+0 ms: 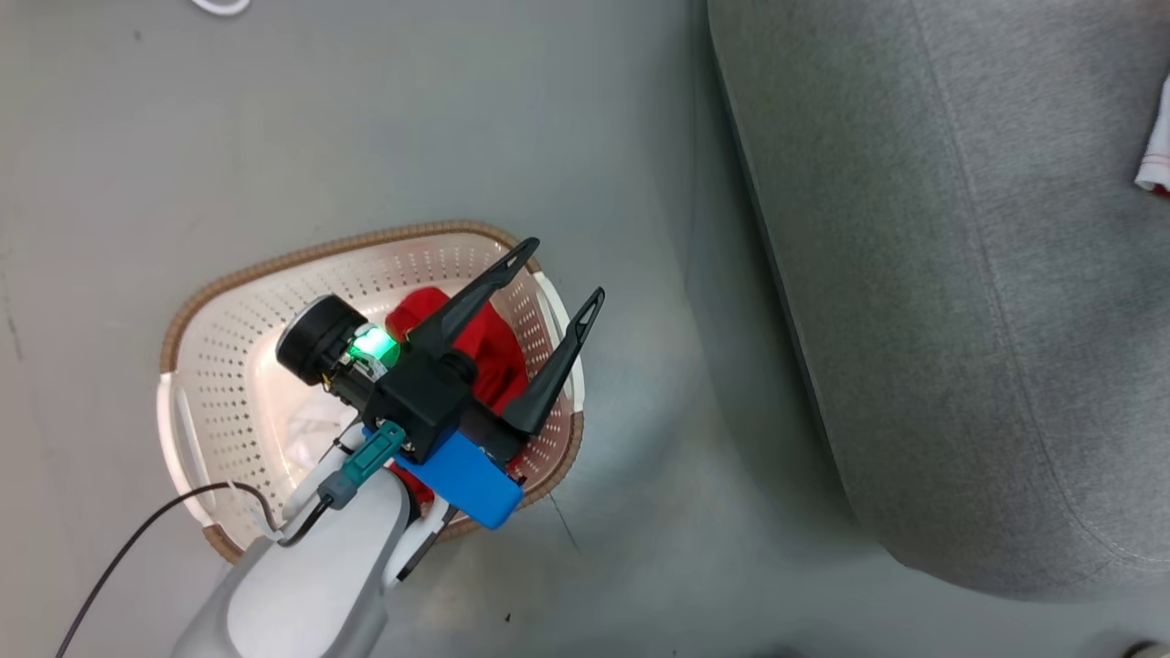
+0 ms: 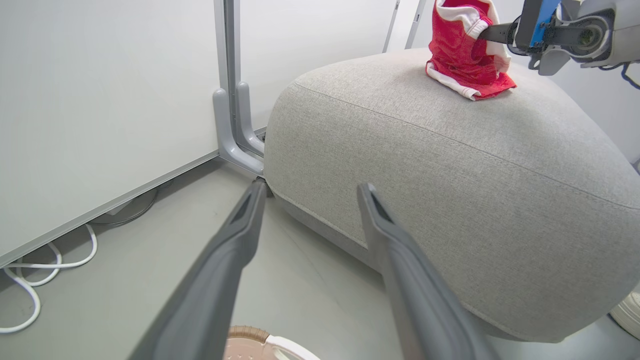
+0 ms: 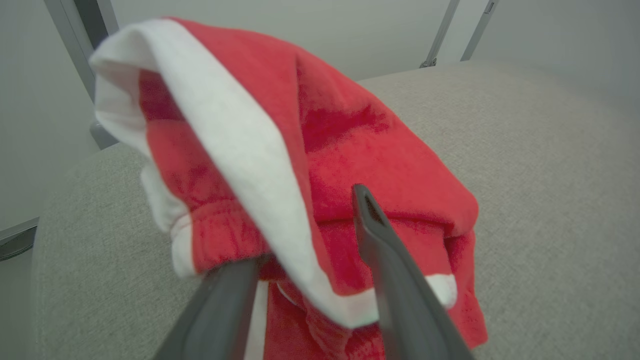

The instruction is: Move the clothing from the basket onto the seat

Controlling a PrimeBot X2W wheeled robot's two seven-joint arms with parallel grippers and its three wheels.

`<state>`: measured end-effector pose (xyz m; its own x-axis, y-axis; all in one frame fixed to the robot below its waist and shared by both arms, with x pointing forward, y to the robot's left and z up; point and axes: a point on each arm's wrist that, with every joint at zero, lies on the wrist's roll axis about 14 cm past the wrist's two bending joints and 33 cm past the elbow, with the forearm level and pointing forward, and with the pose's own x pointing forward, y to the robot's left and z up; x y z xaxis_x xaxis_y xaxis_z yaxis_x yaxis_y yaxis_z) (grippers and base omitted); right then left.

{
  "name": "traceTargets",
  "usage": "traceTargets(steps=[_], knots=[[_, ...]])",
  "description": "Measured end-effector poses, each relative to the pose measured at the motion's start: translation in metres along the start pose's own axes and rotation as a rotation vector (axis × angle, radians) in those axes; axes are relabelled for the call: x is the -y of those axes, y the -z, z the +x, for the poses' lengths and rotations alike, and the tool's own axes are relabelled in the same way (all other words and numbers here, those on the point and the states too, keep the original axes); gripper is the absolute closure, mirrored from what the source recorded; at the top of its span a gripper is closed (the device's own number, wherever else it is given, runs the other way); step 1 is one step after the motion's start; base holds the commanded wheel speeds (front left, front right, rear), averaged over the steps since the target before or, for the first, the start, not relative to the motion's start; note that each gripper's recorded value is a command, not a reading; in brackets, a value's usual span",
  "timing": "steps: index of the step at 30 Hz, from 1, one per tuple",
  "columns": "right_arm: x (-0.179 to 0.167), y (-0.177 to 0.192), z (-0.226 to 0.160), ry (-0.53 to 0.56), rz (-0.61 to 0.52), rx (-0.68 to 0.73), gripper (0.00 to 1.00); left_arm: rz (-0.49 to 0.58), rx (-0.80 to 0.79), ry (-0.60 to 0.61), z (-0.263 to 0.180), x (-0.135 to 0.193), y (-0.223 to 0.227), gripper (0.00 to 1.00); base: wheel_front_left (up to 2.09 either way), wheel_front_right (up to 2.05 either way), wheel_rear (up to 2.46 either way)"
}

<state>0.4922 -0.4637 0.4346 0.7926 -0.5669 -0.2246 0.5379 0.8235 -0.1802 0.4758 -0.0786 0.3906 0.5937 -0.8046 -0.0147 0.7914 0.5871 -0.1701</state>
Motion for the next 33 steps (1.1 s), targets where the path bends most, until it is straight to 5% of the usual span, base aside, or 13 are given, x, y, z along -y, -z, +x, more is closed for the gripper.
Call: traceTargets(steps=[13, 33], knots=[[-0.003, -0.028, -0.055, -0.111, -0.121, 0.078, 0.0, -0.035, 0.067, -0.123, -0.032, 0.019, -0.057, 0.0, 0.0, 0.0, 0.0], [-0.111, -0.052, -0.2, -0.505, -0.049, 0.294, 0.0, -0.005, 0.135, -0.583, -0.177, -0.009, -0.095, 0.0, 0.0, 0.0, 0.0]])
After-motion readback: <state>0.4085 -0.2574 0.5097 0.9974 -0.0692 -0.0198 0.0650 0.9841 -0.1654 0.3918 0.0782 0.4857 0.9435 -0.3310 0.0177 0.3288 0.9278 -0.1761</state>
